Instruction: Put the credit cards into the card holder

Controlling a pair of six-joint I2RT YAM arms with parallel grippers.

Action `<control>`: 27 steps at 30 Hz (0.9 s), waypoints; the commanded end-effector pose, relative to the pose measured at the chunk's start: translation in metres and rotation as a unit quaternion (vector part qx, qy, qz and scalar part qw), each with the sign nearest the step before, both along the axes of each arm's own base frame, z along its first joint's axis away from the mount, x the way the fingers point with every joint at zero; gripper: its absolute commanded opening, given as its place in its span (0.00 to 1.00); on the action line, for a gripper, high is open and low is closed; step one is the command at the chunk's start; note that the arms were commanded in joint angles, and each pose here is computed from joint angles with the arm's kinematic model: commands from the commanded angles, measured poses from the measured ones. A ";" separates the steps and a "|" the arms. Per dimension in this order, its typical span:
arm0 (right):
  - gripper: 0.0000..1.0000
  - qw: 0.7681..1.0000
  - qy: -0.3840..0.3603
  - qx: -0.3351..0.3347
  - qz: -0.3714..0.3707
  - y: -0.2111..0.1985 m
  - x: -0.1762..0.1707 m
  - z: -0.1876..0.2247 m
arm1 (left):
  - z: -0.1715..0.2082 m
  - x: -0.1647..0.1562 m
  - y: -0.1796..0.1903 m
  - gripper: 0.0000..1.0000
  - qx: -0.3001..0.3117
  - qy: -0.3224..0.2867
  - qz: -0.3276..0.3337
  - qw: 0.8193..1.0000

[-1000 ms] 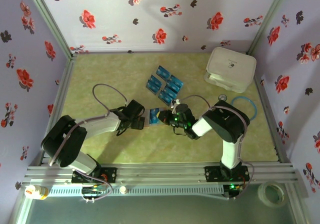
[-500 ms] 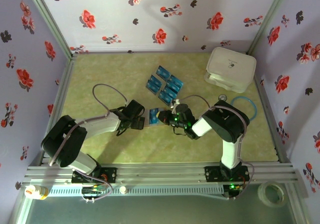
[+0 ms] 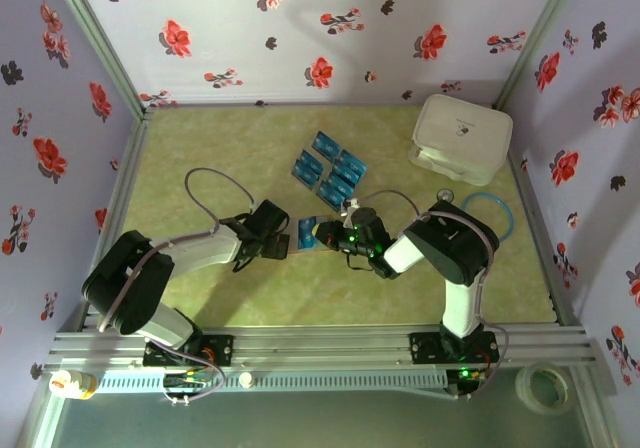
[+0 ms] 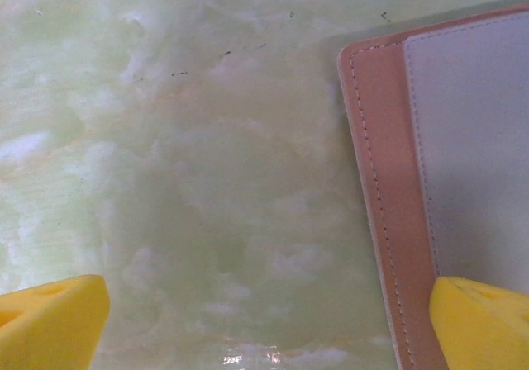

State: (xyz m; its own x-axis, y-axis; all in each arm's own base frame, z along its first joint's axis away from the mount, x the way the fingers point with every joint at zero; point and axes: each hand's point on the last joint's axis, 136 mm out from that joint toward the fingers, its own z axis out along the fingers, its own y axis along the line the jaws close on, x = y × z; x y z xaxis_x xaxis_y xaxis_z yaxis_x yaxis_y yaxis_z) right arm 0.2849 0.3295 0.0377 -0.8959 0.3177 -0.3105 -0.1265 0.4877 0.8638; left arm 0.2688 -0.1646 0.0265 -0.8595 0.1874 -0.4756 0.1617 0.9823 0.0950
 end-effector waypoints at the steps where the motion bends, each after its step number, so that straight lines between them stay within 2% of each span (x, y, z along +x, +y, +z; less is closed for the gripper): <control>1: 0.00 1.000 0.008 -0.005 0.009 0.001 -0.001 -0.008 | -0.005 -0.006 0.004 1.00 0.008 0.006 0.003 1.000; 16: 0.02 1.000 0.009 -0.003 0.012 0.003 0.003 -0.007 | -0.005 -0.006 0.004 1.00 0.008 0.005 0.003 1.000; 24: 0.12 1.000 0.010 -0.004 0.011 0.004 0.005 -0.007 | -0.005 -0.006 0.004 1.00 0.007 0.005 0.004 1.000; 27: 0.19 1.000 0.010 -0.006 0.011 0.003 0.004 -0.007 | -0.005 -0.006 0.005 1.00 0.007 0.005 0.004 1.000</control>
